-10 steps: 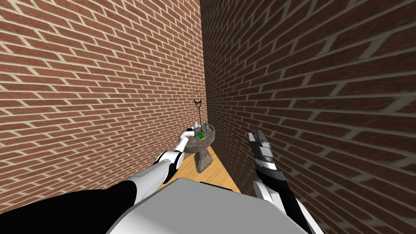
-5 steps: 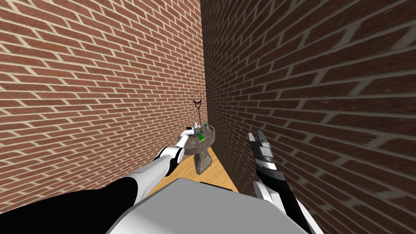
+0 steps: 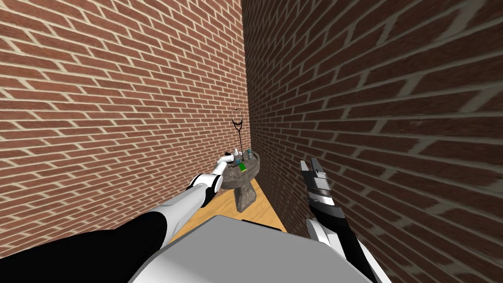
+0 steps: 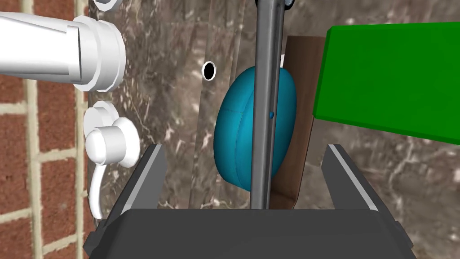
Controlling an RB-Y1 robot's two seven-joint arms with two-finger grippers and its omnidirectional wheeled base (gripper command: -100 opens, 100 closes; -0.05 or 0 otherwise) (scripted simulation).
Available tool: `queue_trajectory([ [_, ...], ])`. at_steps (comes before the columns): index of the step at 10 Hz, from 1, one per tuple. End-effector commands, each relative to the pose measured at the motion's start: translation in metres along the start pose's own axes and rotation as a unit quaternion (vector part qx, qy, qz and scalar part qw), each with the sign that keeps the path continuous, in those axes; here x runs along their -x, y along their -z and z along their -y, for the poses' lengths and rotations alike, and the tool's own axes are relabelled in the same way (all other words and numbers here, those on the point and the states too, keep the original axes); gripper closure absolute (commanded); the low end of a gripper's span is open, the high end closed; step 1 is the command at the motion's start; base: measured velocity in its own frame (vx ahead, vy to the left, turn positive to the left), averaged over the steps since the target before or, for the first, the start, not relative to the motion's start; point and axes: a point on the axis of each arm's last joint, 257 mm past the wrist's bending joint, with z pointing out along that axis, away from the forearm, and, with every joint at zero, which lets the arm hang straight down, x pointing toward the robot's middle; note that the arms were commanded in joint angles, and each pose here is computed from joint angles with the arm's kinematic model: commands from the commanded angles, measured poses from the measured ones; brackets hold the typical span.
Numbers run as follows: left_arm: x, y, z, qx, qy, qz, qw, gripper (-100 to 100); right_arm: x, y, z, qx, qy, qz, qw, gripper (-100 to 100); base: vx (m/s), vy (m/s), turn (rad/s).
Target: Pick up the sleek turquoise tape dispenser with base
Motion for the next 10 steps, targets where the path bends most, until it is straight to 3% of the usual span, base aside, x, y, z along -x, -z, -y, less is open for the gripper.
queue_trajectory([
  [1,0.000,0.000,0.000,0.000,0.000,0.000,1.0000,0,0.000,0.000,0.000,0.000,0.000,0.000,1.0000,0,0.000,0.000,0.000],
  [2,0.024,0.001,0.008,-0.007,0.014,0.010,0.9998,-100,0.000,0.000,0.000,0.000,0.000,0.000,1.0000,0,-0.013,-0.004,-0.312],
  [4,0.024,0.001,0.008,-0.007,0.014,0.010,0.9998,-100,0.000,0.000,0.000,0.000,0.000,0.000,1.0000,0,-0.014,0.005,-0.036],
  [5,0.048,0.002,0.016,-0.014,0.027,0.021,0.9993,-100,0.000,0.000,0.000,0.000,0.000,0.000,1.0000,0,-0.012,-0.004,-0.205],
  [6,0.060,0.003,0.021,-0.017,0.034,0.026,0.9989,-100,0.000,0.000,0.000,0.000,0.000,0.000,1.0000,0,-0.019,0.001,-0.303],
  [8,0.060,0.003,0.021,-0.017,0.034,0.026,0.9989,-100,0.000,0.000,0.000,0.000,0.000,0.000,1.0000,0,-0.010,0.005,-0.022],
  [9,0.084,0.006,0.028,-0.025,0.047,0.037,0.9979,-100,0.000,0.000,0.000,0.000,0.000,0.000,1.0000,0,-0.012,-0.007,-0.263],
  [10,0.096,0.008,0.032,-0.029,0.054,0.042,0.9973,-100,0.000,0.000,0.000,0.000,0.000,0.000,1.0000,0,-0.021,0.001,-0.277],
])
